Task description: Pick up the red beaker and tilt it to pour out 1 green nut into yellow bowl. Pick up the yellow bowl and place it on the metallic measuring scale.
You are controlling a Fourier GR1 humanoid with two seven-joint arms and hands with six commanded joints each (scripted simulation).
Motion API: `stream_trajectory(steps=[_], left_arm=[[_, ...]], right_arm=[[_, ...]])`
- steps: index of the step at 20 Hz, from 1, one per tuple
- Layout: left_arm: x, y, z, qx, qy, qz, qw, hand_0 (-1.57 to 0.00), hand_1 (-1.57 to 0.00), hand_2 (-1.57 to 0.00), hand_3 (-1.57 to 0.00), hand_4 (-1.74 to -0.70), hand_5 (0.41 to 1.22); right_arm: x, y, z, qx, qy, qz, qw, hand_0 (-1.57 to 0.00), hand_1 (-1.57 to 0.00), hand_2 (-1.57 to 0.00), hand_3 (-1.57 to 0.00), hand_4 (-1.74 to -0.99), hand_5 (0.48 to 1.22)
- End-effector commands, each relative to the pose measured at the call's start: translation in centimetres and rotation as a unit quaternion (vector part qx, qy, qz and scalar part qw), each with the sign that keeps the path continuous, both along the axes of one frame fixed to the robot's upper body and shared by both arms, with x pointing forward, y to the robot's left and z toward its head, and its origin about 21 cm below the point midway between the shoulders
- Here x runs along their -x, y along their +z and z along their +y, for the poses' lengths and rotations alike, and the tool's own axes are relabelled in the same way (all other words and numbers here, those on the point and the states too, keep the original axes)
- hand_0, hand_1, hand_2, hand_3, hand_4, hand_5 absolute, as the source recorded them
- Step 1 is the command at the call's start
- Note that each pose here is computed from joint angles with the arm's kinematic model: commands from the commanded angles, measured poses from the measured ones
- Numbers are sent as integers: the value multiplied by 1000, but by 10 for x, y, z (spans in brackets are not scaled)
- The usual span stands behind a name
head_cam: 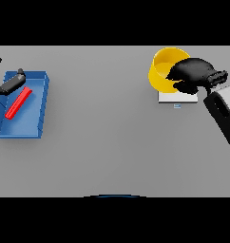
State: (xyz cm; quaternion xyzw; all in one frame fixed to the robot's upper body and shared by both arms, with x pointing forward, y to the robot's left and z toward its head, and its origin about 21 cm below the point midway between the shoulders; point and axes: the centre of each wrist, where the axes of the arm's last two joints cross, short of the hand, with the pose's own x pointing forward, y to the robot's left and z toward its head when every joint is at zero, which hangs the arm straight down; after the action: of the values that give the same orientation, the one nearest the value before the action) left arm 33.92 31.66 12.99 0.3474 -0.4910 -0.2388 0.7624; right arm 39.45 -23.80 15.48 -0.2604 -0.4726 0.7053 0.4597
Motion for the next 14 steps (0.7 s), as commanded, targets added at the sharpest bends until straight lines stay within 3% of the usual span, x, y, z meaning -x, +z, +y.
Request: stream_trajectory(steps=[1, 6, 14], left_arm=[[-1, 0, -1, 0, 2, 0, 1000, 1, 1, 1, 1, -833, 769], [0, -2, -2, -4, 6, 8, 1000, 1, 1, 1, 1, -819, 763], [-3, -4, 4, -7, 2, 5, 1000, 1, 1, 1, 1, -796, 733]], right_arm=[[-4, -2, -6, 1, -4, -2, 1000, -1571, -1571, -1571, -1181, -1720, 1221], [-17, -23, -29, 0, -43, 6, 999, -1571, -1571, -1571, -1227, -1722, 1221], [-31, -59, -35, -2, -77, 13, 997, -1571, -1518, -1563, -1482, -1727, 1221]])
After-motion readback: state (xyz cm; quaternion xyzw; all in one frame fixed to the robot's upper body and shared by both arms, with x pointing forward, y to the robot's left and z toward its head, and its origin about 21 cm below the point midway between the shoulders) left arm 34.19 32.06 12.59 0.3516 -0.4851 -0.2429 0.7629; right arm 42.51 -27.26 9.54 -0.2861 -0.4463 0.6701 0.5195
